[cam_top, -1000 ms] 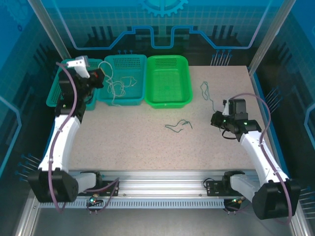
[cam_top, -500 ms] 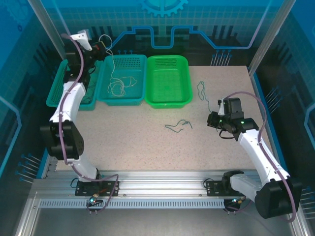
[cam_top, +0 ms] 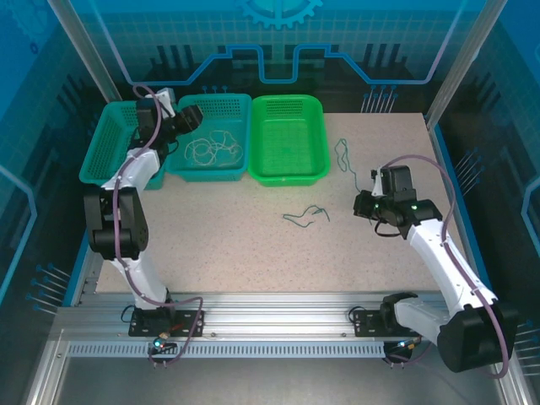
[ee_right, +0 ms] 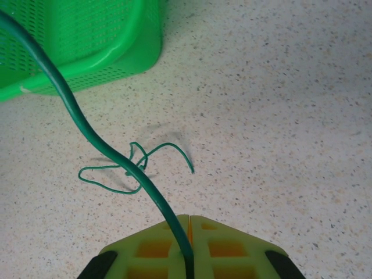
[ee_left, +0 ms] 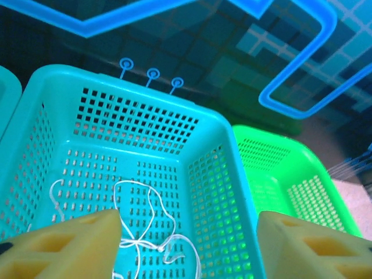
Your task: Untangle the cables
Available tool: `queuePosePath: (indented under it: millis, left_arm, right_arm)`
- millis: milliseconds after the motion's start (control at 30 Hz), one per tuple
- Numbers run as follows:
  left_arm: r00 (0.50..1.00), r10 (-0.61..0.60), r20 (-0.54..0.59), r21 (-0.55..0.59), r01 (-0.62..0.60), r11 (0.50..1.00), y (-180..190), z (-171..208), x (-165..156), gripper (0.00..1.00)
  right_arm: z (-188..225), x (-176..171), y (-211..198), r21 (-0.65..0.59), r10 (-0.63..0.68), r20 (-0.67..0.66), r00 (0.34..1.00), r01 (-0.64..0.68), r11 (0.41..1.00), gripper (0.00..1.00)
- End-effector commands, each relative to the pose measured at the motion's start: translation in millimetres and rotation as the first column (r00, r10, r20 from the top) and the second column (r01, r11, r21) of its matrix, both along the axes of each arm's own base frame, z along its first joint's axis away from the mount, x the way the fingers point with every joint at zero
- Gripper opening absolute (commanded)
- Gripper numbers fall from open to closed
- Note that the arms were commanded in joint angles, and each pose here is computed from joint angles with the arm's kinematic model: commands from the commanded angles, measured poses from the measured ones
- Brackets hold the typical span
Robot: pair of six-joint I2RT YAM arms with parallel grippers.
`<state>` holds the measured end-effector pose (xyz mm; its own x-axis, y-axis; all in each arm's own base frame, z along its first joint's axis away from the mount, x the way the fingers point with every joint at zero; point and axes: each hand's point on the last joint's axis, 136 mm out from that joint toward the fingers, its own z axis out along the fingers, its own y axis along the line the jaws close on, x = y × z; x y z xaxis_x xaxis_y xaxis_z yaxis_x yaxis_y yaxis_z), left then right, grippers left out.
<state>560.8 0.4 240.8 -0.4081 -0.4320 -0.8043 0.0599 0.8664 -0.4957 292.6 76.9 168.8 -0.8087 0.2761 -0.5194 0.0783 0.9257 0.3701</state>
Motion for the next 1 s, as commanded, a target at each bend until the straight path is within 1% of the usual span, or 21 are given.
queuePosePath:
  millis: [0, 100, 200, 267, 333, 467, 567, 633, 700, 800, 867, 933, 967]
  left_arm:
    - [0.992, -0.018, 0.125, 0.03, 0.014, 0.999, -11.7, 62.7, -22.0, 0.7]
    - [0.98, -0.052, 0.193, 0.022, 0.049, 0.999, -30.2, 94.8, -46.9, 0.72]
    - [0.963, -0.104, 0.249, 0.022, 0.102, 0.995, -56.5, 120.7, -82.4, 0.74]
    - [0.951, -0.152, 0.268, 0.039, 0.148, 0.988, -77.2, 128.0, -108.5, 0.76]
    - [0.943, -0.205, 0.262, 0.07, 0.193, 0.979, -100.8, 127.3, -135.4, 0.77]
    - [0.923, -0.317, 0.218, 0.121, 0.297, 0.947, -142.2, 109.8, -180.1, 0.79]
    - [0.893, -0.419, 0.166, 0.164, 0.394, 0.905, -172.8, 90.7, -213.1, 0.84]
    - [0.866, -0.483, 0.132, 0.192, 0.456, 0.869, -191.0, 75.4, -234.9, 0.89]
    - [0.842, -0.529, 0.099, 0.197, 0.505, 0.84, -204.6, 61.6, -252.8, 0.93]
    - [0.802, -0.595, 0.056, 0.215, 0.572, 0.792, -219.4, 41.8, -276.7, 0.99]
    - [0.788, -0.615, 0.036, 0.241, 0.59, 0.77, -221.0, 31.0, -284.6, 0.99]
    - [0.789, -0.614, 0.011, 0.257, 0.591, 0.765, -218.0, 24.2, -287.6, 0.99]
    - [0.789, -0.614, 0.007, 0.266, 0.59, 0.762, -216.6, 23.9, -288.6, 0.99]
  right_arm:
    - [14.9, 4.3, 16.6, 0.018, 0.058, 0.026, 0.998, -0.059, 0.998, 0.0]
    - [22.7, 10.8, 33.5, 0.06, 0.085, 0.037, 0.996, -0.087, 0.994, 0.0]
    - [30.1, 23.8, 56.2, 0.092, 0.117, 0.05, 0.992, -0.121, 0.988, 0.0]
    - [31.7, 35.5, 70.0, 0.097, 0.134, 0.044, 0.99, -0.138, 0.986, 0.0]
    - [29.4, 50.3, 82.3, 0.093, 0.147, 0.025, 0.989, -0.148, 0.985, 0.0]
    - [18.0, 85.1, 100.6, 0.069, 0.158, -0.029, 0.987, -0.156, 0.985, 0.0]
    - [5.7, 117.7, 111.3, 0.051, 0.152, -0.058, 0.987, -0.149, 0.987, 0.0]
    - [-7.0, 140.3, 116.8, 0.03, 0.144, -0.083, 0.986, -0.142, 0.989, 0.0]
    - [-19.5, 159.5, 124.1, 0.018, 0.142, -0.108, 0.984, -0.141, 0.99, 0.0]
    - [-39.7, 187.7, 132.0, 0.005, 0.129, -0.14, 0.982, -0.129, 0.992, 0.0]
    - [-50.1, 202.6, 137.5, 0.006, 0.122, -0.156, 0.98, -0.123, 0.992, 0.01]
    - [-58.3, 213.4, 143.9, 0.013, 0.123, -0.171, 0.978, -0.123, 0.992, 0.07]
    - [-59.7, 218.4, 147.2, 0.017, 0.126, -0.174, 0.977, -0.125, 0.992, 0.12]
